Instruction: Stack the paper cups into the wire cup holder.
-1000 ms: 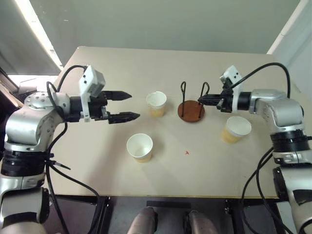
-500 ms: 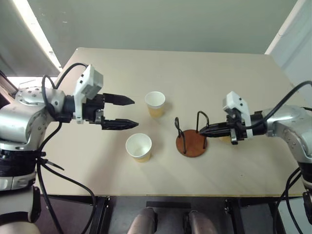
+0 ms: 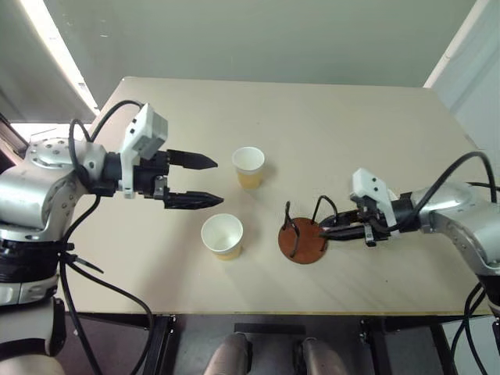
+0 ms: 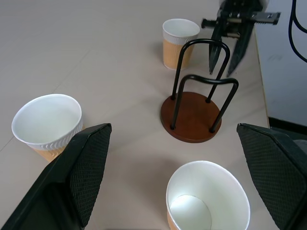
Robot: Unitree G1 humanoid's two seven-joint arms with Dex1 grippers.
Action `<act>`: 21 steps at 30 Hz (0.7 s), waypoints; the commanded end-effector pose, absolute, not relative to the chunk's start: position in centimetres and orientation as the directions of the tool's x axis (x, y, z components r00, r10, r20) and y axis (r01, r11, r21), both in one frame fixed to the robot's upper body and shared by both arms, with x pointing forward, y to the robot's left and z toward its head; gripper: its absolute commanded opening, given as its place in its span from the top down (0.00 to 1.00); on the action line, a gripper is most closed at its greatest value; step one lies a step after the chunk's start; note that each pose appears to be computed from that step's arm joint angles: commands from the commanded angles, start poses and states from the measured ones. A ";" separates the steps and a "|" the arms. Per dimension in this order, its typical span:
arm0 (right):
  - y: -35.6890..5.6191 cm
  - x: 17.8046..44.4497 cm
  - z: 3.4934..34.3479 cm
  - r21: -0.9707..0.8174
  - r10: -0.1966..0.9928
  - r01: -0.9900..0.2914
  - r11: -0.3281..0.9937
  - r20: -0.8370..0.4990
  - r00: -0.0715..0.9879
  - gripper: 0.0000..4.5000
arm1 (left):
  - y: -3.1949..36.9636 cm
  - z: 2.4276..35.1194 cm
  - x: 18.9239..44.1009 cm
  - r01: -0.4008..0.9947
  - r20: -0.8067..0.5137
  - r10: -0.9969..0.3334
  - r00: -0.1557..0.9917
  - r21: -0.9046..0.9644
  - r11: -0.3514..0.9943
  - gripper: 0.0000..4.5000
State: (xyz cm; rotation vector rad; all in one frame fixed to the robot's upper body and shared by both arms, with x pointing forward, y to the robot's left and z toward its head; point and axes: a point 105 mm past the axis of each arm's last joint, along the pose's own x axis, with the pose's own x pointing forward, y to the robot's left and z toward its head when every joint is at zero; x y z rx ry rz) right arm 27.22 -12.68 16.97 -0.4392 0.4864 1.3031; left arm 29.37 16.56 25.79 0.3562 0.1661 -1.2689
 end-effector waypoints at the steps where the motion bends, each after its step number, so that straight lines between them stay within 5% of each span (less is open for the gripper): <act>1: -13.1 27.4 17.5 -0.088 0.780 -0.974 0.208 -0.586 0.219 0.42 | 16.4 26.4 28.8 0.951 -0.316 -0.904 0.287 0.202 0.232 0.00; 4: -13.7 27.2 17.6 -0.099 0.768 -0.974 0.206 -0.600 0.224 0.18 | 16.5 26.1 28.5 0.953 -0.330 -0.901 0.282 0.203 0.224 0.00; 15: -16.2 27.0 22.0 -0.081 0.812 -0.949 0.305 -0.499 0.304 0.18 | 17.3 22.9 26.1 0.947 -0.560 -0.793 0.240 0.315 0.064 0.00; 21: -15.7 25.6 24.1 -0.066 0.860 -0.970 0.236 -0.450 0.240 0.18 | 17.1 22.5 25.8 0.920 -0.638 -0.729 0.247 0.390 -0.030 0.00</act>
